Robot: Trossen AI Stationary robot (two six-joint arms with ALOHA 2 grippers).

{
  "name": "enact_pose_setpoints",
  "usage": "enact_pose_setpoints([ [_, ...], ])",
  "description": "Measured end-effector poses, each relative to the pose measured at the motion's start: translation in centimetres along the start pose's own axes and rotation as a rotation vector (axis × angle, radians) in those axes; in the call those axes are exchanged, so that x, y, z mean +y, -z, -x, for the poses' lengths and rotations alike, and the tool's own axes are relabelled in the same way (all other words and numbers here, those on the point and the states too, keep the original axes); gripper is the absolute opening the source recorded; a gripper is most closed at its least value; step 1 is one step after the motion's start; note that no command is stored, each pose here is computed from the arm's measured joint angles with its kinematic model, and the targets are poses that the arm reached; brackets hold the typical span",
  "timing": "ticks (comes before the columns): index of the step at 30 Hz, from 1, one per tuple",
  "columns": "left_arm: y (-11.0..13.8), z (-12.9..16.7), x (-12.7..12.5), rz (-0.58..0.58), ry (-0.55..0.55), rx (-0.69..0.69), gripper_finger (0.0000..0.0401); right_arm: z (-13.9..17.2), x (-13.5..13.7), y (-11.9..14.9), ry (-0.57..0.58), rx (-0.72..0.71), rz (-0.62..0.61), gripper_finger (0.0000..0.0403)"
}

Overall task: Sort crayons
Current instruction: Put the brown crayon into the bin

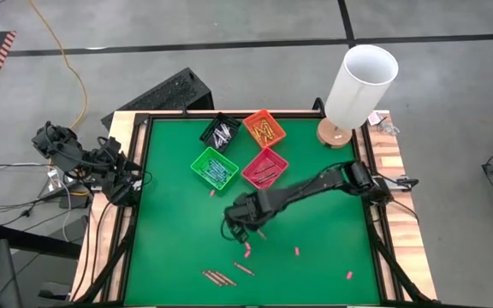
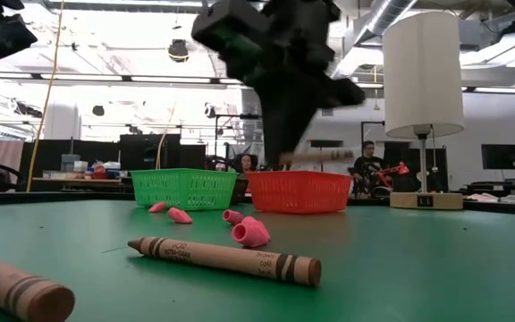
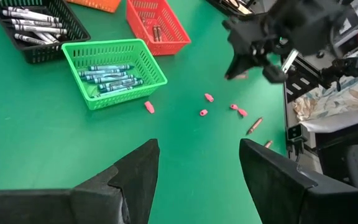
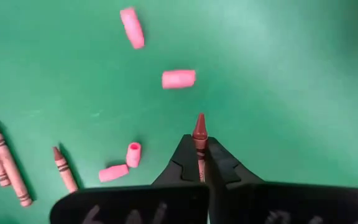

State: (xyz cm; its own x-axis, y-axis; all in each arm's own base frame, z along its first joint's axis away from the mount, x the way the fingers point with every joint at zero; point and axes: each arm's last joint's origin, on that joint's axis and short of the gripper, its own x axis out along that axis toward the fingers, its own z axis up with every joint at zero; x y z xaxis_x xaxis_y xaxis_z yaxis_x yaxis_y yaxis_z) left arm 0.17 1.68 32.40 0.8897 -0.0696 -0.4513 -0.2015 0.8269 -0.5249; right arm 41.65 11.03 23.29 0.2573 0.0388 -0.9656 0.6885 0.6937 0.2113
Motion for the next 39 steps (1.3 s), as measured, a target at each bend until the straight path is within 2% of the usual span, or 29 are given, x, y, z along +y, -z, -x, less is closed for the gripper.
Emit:
enact_pose_setpoints([
  [4,0.0,0.0,0.0,0.0,0.0,0.0,0.0213,3.1,-1.0,-2.6,0.054,-0.036,0.084,0.0001],
  [10,-0.1,0.0,0.0,0.0,-0.015,-0.019,0.0213,7.6,-3.9,-6.2,0.226,-0.118,0.274,0.0],
  [15,-0.1,0.0,0.1,-0.001,-0.029,-0.036,0.0213,9.9,-6.7,-8.8,0.346,-0.126,0.437,0.0],
  [21,0.0,0.0,0.2,0.016,-0.041,-0.029,0.0213,10.3,-9.4,-11.0,0.461,-0.054,0.728,0.0],
  [25,0.2,0.0,0.5,0.043,-0.067,-0.02,0.0213,10.3,-10.7,-12.0,0.54,-0.024,0.85,0.0],
  [34,0.1,0.0,0.7,0.058,-0.112,-0.061,0.0213,10.5,-12.6,-13.4,0.561,0.058,1.057,0.0],
  [39,0.1,0.0,0.7,0.074,-0.118,-0.071,0.0213,10.6,-13.4,-13.9,0.55,0.084,1.077,0.0],
])
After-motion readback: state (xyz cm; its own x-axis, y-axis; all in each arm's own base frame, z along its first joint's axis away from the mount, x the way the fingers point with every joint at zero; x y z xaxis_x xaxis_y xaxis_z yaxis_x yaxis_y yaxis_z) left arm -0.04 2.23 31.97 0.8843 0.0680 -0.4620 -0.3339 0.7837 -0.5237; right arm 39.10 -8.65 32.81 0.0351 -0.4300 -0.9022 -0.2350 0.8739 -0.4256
